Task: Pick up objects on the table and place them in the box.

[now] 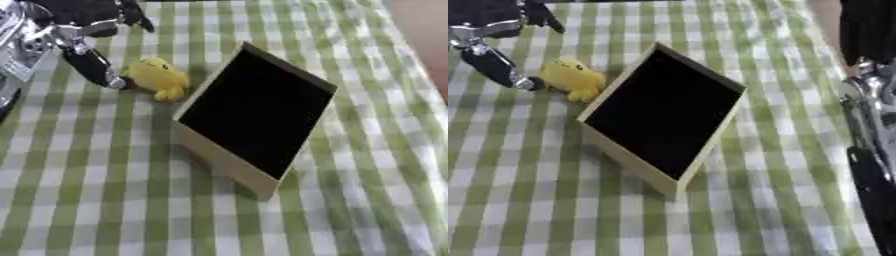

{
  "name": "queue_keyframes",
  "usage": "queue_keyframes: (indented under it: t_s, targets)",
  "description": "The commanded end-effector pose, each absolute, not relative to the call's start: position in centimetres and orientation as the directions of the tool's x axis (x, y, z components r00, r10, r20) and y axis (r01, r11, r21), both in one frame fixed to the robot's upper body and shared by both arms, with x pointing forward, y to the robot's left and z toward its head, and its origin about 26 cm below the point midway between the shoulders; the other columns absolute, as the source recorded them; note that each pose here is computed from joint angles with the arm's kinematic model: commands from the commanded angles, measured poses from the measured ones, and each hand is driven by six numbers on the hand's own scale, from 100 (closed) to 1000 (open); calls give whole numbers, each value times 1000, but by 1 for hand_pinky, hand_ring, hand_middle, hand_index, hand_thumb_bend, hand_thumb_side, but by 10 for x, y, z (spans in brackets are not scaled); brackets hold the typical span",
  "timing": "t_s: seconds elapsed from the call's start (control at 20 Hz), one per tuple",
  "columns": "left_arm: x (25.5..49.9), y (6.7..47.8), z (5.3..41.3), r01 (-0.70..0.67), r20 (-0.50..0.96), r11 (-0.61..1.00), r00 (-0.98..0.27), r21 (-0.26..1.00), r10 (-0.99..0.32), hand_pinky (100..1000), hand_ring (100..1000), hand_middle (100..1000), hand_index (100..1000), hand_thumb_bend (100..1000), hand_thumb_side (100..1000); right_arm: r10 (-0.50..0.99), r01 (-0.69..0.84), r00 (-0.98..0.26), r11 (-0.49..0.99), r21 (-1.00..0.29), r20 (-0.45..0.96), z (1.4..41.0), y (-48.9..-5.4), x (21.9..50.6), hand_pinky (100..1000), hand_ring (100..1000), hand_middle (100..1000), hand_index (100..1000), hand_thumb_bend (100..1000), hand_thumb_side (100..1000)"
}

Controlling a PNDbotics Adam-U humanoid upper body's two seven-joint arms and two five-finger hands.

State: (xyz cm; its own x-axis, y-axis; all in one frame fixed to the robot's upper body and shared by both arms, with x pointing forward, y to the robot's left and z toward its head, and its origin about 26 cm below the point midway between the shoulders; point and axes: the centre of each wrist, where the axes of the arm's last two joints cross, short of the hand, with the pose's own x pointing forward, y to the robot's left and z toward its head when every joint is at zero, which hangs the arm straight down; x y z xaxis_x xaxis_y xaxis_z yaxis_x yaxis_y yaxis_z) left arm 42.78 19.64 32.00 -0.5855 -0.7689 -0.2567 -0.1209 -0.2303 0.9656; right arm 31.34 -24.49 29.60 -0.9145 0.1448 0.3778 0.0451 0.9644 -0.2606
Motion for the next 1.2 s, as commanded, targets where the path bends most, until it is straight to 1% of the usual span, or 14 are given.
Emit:
queue_keyframes:
  t_s: [0.05, 0.25, 0.5, 0.7, 0.8, 0.9, 0.95, 1.0, 1.05, 1.1, 1.15, 1.2]
  targets:
    - [432, 202, 332, -113, -205, -171, -567, 979, -798, 657, 812, 799, 880, 482, 222, 130, 41, -931, 966, -256, 342, 306, -244, 309, 792, 760, 742, 880, 100, 954]
    - [440, 204, 326, -78, -156, -136, -558, 988, -815, 648, 814, 800, 870, 464, 230, 122, 37, -933, 968, -247, 339, 307, -243, 309, 791, 760, 741, 880, 100, 954]
    - [447, 206, 321, -72, -144, -125, -548, 990, -824, 639, 809, 798, 867, 442, 226, 113, 30, -934, 970, -242, 338, 308, -242, 309, 791, 760, 741, 880, 100, 956]
    - [452, 213, 315, -59, -171, -164, -512, 985, -842, 642, 808, 793, 868, 425, 190, 107, 26, -935, 971, -237, 339, 308, -241, 309, 790, 759, 740, 880, 100, 958]
    - [454, 217, 313, -47, -190, -192, -493, 980, -849, 642, 806, 789, 865, 400, 161, 104, 22, -934, 971, -236, 341, 308, -241, 309, 789, 757, 738, 879, 100, 960]
    - [457, 219, 310, -35, -204, -214, -477, 976, -855, 638, 800, 782, 858, 376, 154, 98, 17, -934, 972, -232, 342, 308, -241, 309, 789, 757, 738, 879, 100, 960]
    - [457, 219, 310, -32, -209, -220, -472, 975, -856, 635, 795, 776, 849, 360, 148, 96, 15, -934, 973, -231, 343, 308, -240, 309, 789, 758, 738, 879, 100, 960]
    - [458, 220, 309, -29, -212, -225, -468, 974, -858, 613, 778, 752, 822, 330, 150, 93, 13, -935, 973, -229, 343, 308, -240, 309, 789, 758, 738, 879, 100, 959]
    - [459, 221, 307, -24, -212, -228, -467, 973, -858, 572, 748, 715, 781, 300, 153, 93, 13, -935, 974, -227, 343, 308, -240, 309, 789, 758, 738, 879, 100, 959]
    - [460, 221, 306, -19, -211, -229, -469, 973, -858, 567, 743, 710, 775, 297, 153, 92, 13, -934, 974, -225, 344, 308, -240, 309, 789, 757, 738, 879, 100, 959]
    - [460, 221, 305, -15, -209, -229, -474, 973, -856, 509, 692, 657, 713, 276, 152, 92, 14, -934, 975, -222, 346, 308, -241, 309, 789, 757, 737, 879, 100, 958]
    - [460, 221, 304, -13, -206, -229, -480, 973, -853, 489, 677, 644, 697, 269, 152, 91, 13, -934, 976, -219, 347, 308, -240, 309, 788, 757, 737, 879, 100, 958]
